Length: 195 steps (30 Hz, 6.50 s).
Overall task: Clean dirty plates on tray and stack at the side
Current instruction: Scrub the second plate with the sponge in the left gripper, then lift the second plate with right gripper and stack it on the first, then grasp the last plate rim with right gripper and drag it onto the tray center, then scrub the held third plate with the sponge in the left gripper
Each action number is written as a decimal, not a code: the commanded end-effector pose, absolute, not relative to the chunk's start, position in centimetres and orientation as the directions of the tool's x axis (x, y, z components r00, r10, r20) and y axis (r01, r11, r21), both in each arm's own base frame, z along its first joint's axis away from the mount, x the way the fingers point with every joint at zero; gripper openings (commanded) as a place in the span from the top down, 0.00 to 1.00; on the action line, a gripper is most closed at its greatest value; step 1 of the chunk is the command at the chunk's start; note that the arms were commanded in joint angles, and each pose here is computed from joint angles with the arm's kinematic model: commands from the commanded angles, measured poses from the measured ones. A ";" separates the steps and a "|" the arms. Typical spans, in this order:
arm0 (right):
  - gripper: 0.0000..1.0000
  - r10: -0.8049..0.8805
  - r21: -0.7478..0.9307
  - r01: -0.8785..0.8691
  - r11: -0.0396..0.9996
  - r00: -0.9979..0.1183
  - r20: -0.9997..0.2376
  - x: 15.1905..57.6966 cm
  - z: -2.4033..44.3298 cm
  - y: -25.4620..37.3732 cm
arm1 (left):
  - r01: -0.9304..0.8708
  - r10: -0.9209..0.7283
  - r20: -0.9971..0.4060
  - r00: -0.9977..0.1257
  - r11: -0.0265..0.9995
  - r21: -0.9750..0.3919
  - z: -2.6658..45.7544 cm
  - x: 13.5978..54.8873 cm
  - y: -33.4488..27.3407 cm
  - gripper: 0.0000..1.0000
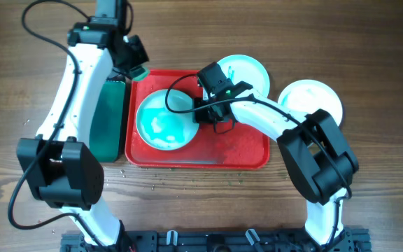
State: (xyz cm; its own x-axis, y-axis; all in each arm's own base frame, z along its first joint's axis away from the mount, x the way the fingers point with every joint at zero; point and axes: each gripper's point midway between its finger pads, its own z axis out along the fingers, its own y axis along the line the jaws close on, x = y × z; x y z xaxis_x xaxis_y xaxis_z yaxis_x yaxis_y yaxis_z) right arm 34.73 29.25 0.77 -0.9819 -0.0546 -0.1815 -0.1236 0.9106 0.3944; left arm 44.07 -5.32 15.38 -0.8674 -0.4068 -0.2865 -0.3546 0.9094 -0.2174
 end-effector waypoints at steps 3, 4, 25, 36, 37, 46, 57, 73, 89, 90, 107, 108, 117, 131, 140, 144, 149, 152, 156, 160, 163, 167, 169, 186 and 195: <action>0.96 -0.109 0.209 -0.211 0.955 -0.903 -0.415 35.6 9.8 25.4 | -0.336 -0.399 -0.264 -0.878 0.907 -0.255 15.8 43.9 -5.4 0.96; 0.96 -0.114 0.145 -0.199 0.969 -0.884 -0.453 35.7 11.1 24.3 | -0.335 -0.399 -0.266 -0.877 0.907 -0.255 15.8 43.9 -5.4 0.96; 0.96 -0.599 -0.669 0.273 0.691 -0.301 -0.742 29.7 28.0 22.8 | -0.365 -0.430 -0.260 -0.865 0.893 -0.263 15.3 44.0 -5.4 0.96; 0.96 -0.420 -0.418 -0.138 0.898 -0.552 -0.720 30.7 20.0 25.7 | -0.375 -0.437 -0.248 -0.865 0.890 -0.260 15.2 43.7 -5.3 0.96; 0.96 -0.388 -0.374 -0.149 0.915 -0.576 -0.719 30.7 19.8 25.6 | -0.376 -0.437 -0.246 -0.866 0.890 -0.258 15.2 43.7 -5.3 0.96; 0.96 0.259 0.154 0.209 0.966 -0.756 -0.601 33.9 23.6 7.8 | -0.391 -0.447 -0.227 -0.865 0.885 -0.254 15.0 43.2 -5.4 0.96; 0.96 0.648 0.026 0.683 0.730 -0.680 -0.343 32.6 12.8 -9.5 | -0.388 -0.447 -0.237 -0.862 0.885 -0.258 15.1 43.5 -5.4 0.96; 0.47 0.364 0.288 0.285 0.914 -0.889 -0.278 37.9 14.4 -1.3 | -0.388 -0.447 -0.238 -0.862 0.885 -0.258 15.1 43.5 -5.4 0.96; 0.55 -0.052 0.108 -0.097 0.989 -0.932 -0.360 45.1 2.7 8.9 | -0.394 -0.448 -0.232 -0.864 0.886 -0.243 15.0 43.2 -5.2 0.96; 0.59 -0.052 0.105 -0.097 0.990 -0.930 -0.363 45.3 2.4 8.9 | -0.394 -0.448 -0.232 -0.864 0.886 -0.243 15.0 43.2 -5.2 0.96; 0.96 -0.048 0.090 -0.093 0.992 -0.912 -0.408 46.0 1.5 8.6 | -0.395 -0.448 -0.230 -0.864 0.886 -0.242 15.0 43.2 -5.2 0.96; 0.96 -0.048 0.091 -0.092 0.992 -0.913 -0.405 45.9 1.4 8.6 | -0.395 -0.448 -0.229 -0.864 0.886 -0.242 15.0 43.2 -5.2 0.96; 0.96 -0.024 0.221 -0.097 0.970 -0.950 -0.312 40.2 7.9 14.9 | -0.395 -0.448 -0.229 -0.864 0.886 -0.242 15.0 43.2 -5.2 0.96; 0.72 -0.037 0.261 -0.095 0.961 -0.974 -0.222 35.2 5.6 24.5 | -0.396 -0.448 -0.226 -0.865 0.886 -0.241 14.9 43.1 -5.2 0.96; 0.70 -0.084 0.258 -0.109 0.960 -0.991 -0.104 33.5 1.8 24.8 | -0.406 -0.447 -0.189 -0.874 0.887 -0.219 12.8 42.1 -5.1 0.96; 0.77 -0.051 0.253 -0.067 0.965 -0.996 -0.070 32.3 1.1 25.2 | -0.407 -0.440 -0.162 -0.883 0.891 -0.204 11.6 41.3 -5.3 0.96; 0.79 0.007 0.248 -0.003 0.969 -0.999 -0.037 31.5 0.6 25.3 | -0.367 -0.396 -0.146 -0.906 0.910 -0.192 10.0 40.4 -6.8 0.96; 0.84 0.037 0.237 0.033 0.971 -0.999 -0.013 31.4 -0.3 25.2 | -0.327 -0.357 -0.154 -0.921 0.926 -0.191 10.0 40.4 -7.7 0.96; 0.96 0.044 0.241 0.040 0.970 -0.999 -0.014 31.7 -1.2 25.4 | -0.261 -0.291 -0.163 -0.943 0.948 -0.182 10.0 40.2 -8.5 0.96; 0.96 0.018 0.279 -0.002 0.960 -0.997 -0.068 33.1 -0.9 26.1 | -0.114 -0.143 -0.175 -0.974 0.980 -0.162 9.6 39.6 -10.4 0.96; 0.96 0.021 0.299 -0.002 0.954 -0.997 -0.074 33.8 -0.8 25.7 | -0.057 -0.084 -0.174 -0.981 0.986 -0.155 7.5 38.8 -11.4 0.96; 0.96 0.018 0.323 -0.008 0.946 -0.997 -0.078 34.4 -0.6 25.3 | -0.038 -0.060 -0.148 -0.987 0.988 -0.147 2.8 36.6 -11.8 0.96; 0.96 0.018 0.329 -0.012 0.944 -0.996 -0.087 34.6 -0.6 25.5 | -0.029 -0.049 -0.139 -0.989 0.989 -0.143 1.2 35.5 -12.0 0.96; 0.96 0.005 0.344 -0.033 0.938 -0.994 -0.109 35.1 -0.4 25.8 | -0.031 -0.062 -0.212 -0.975 0.989 -0.144 -0.5 35.8 -12.9 0.96; 0.96 0.003 0.348 -0.038 0.937 -0.993 -0.117 35.2 -0.3 25.9 | -0.236 -0.267 -0.173 -0.948 0.955 -0.179 -0.6 36.6 -9.2 0.96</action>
State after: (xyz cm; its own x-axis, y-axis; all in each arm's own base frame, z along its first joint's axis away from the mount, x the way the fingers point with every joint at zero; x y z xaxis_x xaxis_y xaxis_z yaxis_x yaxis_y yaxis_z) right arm 35.46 26.17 0.54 -0.9915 0.0195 -0.1285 -0.0284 0.9323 0.3606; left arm 37.66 -9.77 0.75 -0.9207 -0.3244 -0.2169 -0.2858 0.9390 -0.1914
